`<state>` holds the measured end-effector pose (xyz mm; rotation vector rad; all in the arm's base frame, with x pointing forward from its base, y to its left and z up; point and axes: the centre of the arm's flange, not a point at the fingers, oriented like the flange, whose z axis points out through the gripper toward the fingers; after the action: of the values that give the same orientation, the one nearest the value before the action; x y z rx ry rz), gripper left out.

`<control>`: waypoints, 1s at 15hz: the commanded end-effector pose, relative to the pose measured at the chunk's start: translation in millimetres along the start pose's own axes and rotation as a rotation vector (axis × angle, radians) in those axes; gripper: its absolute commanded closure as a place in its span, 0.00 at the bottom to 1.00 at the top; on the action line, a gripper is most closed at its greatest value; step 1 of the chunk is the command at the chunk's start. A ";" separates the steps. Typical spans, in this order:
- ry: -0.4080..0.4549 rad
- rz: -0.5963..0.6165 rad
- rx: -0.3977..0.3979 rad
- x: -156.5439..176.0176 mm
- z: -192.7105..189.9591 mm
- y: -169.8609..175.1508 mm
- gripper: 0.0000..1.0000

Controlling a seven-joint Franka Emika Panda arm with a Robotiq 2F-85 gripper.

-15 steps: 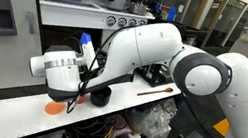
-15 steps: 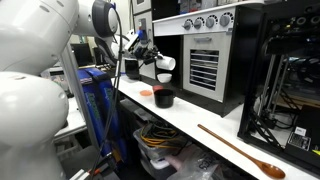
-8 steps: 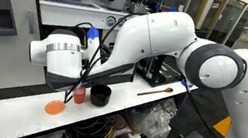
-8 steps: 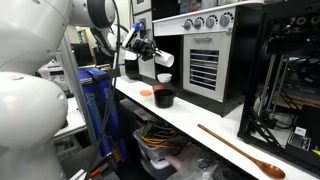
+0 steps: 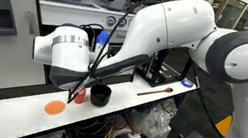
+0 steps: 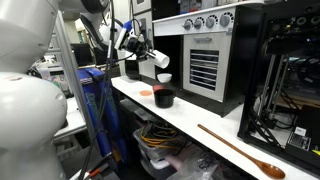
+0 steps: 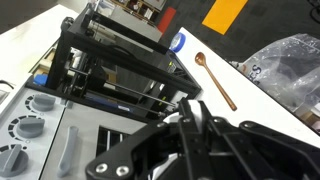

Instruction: Pour the contents of the white cup into the bowl

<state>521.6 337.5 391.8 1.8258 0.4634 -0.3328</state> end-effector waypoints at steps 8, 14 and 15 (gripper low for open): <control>0.150 0.232 0.143 -66.0 60.5 -16.8 0.98; 0.205 0.323 0.239 -90.4 104.9 -24.6 0.98; 0.215 0.336 0.253 -92.9 113.5 -26.4 0.98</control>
<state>453.5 259.5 381.7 2.0932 0.2779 -0.0068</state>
